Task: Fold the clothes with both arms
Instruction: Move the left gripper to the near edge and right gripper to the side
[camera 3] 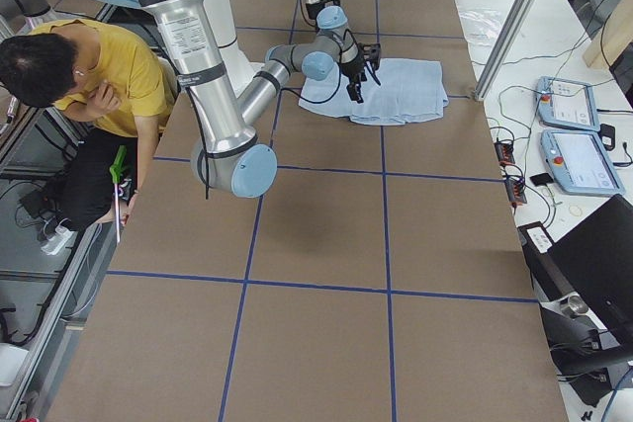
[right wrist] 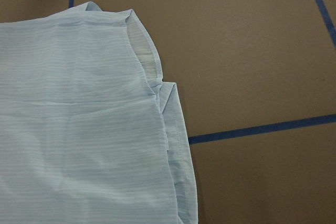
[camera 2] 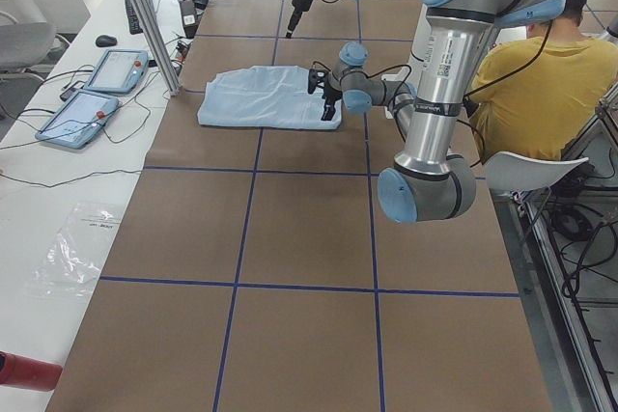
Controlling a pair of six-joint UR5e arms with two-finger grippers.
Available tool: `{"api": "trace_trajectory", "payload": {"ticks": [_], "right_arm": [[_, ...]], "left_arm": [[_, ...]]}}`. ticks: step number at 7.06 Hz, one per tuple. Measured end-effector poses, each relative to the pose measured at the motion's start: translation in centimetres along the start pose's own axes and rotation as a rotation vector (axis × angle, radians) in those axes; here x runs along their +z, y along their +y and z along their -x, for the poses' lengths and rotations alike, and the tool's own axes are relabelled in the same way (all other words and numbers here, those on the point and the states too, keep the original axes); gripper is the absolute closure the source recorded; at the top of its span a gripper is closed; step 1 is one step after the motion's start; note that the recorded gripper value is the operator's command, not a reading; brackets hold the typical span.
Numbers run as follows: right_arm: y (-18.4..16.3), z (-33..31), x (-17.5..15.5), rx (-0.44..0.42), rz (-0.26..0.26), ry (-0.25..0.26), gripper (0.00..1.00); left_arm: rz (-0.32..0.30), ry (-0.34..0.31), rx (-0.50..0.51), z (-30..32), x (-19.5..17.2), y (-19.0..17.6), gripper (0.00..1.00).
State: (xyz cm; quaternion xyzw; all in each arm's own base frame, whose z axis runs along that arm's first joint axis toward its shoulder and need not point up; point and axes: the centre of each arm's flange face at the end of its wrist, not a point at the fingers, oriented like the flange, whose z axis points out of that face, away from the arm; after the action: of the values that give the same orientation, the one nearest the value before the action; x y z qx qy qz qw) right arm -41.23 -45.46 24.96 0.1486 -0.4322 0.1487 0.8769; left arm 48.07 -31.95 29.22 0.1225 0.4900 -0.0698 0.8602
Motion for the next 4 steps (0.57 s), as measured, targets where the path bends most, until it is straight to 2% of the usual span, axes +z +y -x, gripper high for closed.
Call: {"api": "trace_trajectory", "payload": {"ticks": [1, 2, 4], "right_arm": [[0.1, 0.0, 0.2, -0.001, -0.007, 0.005, 0.00], [0.3, 0.0, 0.4, -0.002, -0.010, 0.010, 0.00], [0.5, 0.1, 0.6, -0.004, -0.012, 0.012, 0.00]], "left_arm": [[0.009, -0.013, -0.009, -0.4, 0.9, 1.9, 0.24], [0.015, -0.029, -0.012, -0.3, 1.8, 2.7, 0.29], [0.018, -0.057, -0.011, 0.2, 3.2, 3.1, 0.29]]}}
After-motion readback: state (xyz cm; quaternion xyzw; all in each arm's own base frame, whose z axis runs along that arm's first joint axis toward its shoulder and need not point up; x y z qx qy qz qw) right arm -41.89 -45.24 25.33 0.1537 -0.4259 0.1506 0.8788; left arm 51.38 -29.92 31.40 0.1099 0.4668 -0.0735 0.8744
